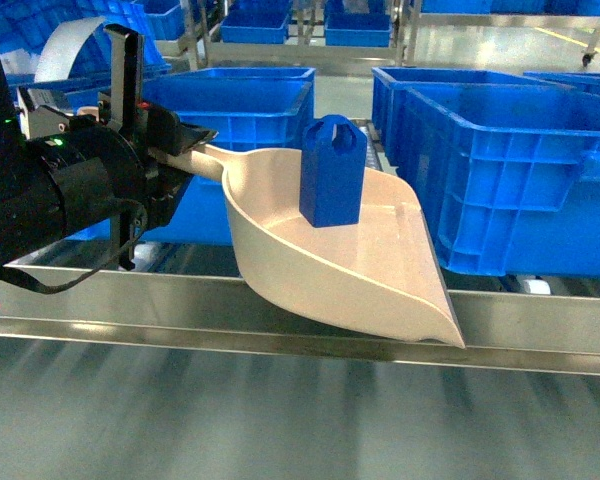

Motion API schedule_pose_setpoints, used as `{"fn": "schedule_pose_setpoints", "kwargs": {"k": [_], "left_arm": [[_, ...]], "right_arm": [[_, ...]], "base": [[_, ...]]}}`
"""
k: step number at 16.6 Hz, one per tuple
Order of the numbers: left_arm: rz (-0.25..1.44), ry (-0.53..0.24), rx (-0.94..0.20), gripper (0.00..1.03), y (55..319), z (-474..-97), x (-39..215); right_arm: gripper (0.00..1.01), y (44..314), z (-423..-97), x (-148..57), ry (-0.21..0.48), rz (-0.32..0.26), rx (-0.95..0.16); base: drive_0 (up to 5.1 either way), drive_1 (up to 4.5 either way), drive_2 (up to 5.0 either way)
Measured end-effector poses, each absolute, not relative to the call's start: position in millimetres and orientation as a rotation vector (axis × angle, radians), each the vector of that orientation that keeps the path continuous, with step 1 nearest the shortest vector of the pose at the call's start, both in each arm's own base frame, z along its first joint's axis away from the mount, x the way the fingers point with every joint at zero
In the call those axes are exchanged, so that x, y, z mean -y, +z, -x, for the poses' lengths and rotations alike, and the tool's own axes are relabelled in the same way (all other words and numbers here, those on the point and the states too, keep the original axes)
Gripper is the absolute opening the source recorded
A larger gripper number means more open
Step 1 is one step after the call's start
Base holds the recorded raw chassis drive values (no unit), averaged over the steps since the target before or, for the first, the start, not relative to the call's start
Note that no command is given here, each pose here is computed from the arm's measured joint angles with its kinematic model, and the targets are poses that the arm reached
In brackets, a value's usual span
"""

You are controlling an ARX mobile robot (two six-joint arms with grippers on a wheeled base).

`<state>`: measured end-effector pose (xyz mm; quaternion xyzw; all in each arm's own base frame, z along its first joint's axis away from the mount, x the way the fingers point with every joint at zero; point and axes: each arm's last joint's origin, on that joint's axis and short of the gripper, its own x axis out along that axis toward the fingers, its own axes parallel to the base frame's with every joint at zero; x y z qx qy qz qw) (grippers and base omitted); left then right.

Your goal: Place part in tray to right shelf

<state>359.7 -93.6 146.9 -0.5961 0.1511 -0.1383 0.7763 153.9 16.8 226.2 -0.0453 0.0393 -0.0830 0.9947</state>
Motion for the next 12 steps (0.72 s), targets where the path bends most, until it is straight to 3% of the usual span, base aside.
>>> {"fn": "schedule_pose_setpoints", "kwargs": {"k": [11,12], "left_arm": [[1.290,-0.299,-0.327,0.15,146.9,-359.7,93.6],[1.228,-0.326,-0.507,0.15,146.0,-344.1,95.4]], "right_arm": [[0.98,226.2,-153.9,-16.8,-0.166,0.091,-0.079],[0.98,226.2,-153.9,-16.8,-0.166,0.091,-0.079]], "base": [[0.0,0.00,0.0],[0.0,0.00,0.0]]}}
